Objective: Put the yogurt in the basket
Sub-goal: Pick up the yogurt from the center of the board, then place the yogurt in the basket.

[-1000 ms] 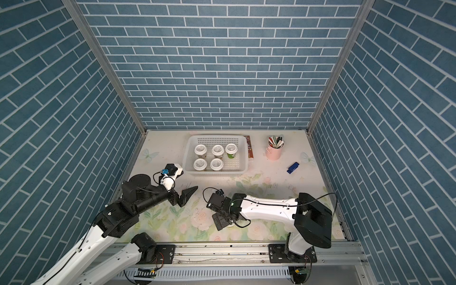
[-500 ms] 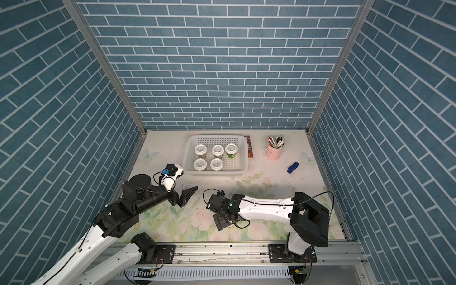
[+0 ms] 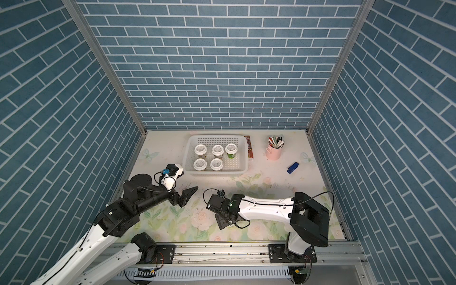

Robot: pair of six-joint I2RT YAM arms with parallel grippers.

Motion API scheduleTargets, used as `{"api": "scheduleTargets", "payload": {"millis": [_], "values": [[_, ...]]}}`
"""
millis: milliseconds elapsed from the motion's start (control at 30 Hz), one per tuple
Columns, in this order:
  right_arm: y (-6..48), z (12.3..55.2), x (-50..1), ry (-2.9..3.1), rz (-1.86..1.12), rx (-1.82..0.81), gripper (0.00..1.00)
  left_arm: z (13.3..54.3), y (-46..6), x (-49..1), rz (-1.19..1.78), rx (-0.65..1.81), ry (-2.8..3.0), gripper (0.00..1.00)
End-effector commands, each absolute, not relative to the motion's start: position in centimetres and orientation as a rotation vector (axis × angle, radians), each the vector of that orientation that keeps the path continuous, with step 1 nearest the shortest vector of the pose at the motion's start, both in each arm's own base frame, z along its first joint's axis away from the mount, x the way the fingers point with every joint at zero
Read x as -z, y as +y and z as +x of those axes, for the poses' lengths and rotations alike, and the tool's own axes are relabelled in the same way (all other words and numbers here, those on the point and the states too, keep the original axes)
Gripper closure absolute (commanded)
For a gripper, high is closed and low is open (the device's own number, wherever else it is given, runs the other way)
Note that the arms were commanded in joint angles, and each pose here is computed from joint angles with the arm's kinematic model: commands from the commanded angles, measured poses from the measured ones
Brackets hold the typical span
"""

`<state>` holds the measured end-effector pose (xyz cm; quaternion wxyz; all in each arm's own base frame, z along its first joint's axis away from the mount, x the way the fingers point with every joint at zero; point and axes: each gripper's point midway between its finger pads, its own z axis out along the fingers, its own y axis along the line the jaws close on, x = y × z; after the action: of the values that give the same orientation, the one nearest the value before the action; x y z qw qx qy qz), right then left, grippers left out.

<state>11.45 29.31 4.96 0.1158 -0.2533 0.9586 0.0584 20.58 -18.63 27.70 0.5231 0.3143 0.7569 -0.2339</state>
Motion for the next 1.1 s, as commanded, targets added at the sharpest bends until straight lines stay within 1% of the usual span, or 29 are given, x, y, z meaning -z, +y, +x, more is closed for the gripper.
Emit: {"api": "scheduleTargets", "payload": {"millis": [0,233,500,800,1067], "values": [[28.7,11.7,-5.4,2.802,-0.711,-0.118,0.24,20.4,-18.7,-27.3,0.754,0.567,1.825,0.0],[28.4,12.6,-7.5,2.768,-0.705,-0.091,0.24,20.4,-18.6,-27.3,0.753,0.567,1.827,0.0],[28.0,14.9,-10.8,2.715,-0.652,-0.117,0.25,20.3,-18.6,-27.7,0.748,0.569,1.813,0.0],[28.1,20.0,-15.8,2.614,-0.596,-0.147,0.26,20.5,-18.9,-27.6,0.756,0.578,1.795,0.0],[28.9,25.5,-19.0,2.541,-0.63,-0.12,0.26,20.7,-19.1,-27.7,0.763,0.573,1.788,0.0]]}}
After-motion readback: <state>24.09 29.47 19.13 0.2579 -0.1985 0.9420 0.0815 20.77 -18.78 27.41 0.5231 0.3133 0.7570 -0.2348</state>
